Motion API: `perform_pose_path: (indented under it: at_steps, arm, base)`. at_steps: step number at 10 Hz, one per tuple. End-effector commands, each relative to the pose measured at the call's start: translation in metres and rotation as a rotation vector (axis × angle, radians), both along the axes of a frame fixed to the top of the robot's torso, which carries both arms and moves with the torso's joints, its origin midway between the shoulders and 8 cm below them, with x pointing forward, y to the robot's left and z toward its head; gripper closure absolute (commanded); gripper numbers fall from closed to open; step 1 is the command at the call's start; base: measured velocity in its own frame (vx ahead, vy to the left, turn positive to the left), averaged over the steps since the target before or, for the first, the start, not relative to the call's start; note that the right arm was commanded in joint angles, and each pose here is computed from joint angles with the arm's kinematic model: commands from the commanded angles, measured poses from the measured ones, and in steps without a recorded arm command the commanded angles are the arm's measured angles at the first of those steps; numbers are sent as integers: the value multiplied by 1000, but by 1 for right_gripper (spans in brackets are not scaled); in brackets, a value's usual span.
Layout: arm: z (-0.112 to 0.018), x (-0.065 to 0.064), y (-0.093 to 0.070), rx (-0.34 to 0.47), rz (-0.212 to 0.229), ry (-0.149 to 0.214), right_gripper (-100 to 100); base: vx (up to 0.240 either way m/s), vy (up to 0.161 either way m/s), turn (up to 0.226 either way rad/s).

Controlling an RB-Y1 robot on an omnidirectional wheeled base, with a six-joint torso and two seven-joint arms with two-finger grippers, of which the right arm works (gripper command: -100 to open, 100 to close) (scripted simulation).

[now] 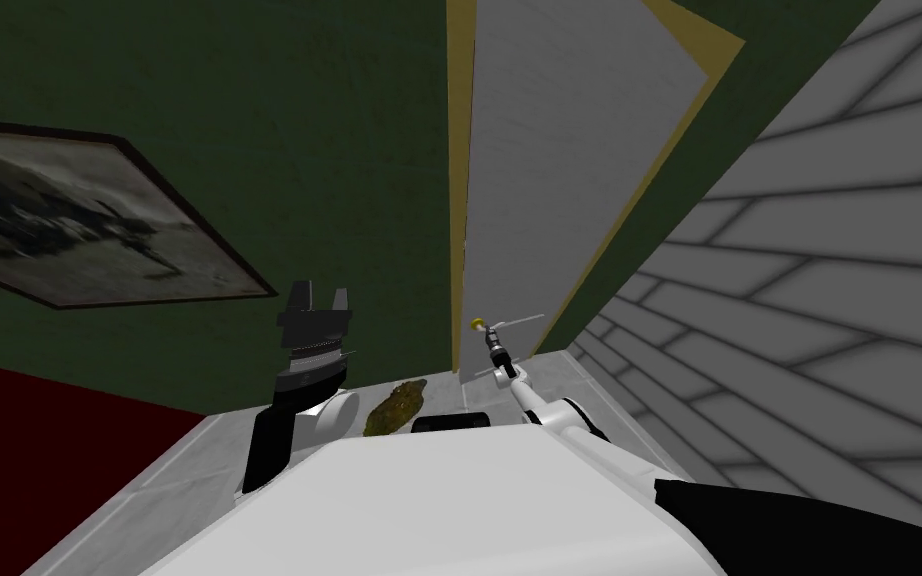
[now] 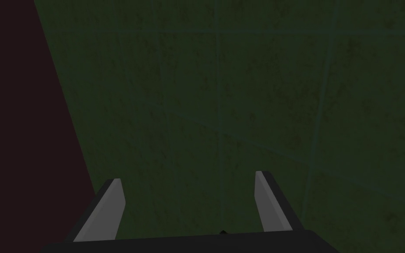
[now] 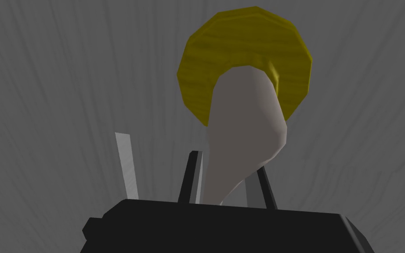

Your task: Pull the door open

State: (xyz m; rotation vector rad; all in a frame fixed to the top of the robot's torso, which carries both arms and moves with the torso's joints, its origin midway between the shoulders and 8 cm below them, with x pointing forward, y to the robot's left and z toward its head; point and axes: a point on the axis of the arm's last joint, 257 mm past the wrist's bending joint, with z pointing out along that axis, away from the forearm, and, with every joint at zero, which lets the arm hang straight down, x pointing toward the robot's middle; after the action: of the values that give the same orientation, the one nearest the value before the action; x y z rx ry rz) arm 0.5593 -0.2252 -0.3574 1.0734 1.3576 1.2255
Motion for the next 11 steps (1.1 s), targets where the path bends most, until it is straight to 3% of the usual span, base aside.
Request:
perform_pose_path:
  at_steps: [1,6,11]
  arm:
    - [-1,-1,2,1,2,-1,100]
    - [0,-1,-5,1,-10,-2,100]
    - [0,-2,-10,2,-19,-3,100]
  base:
    - [-212,-54,62]
    - [-182,-43,79]
    - [-66,-7,42]
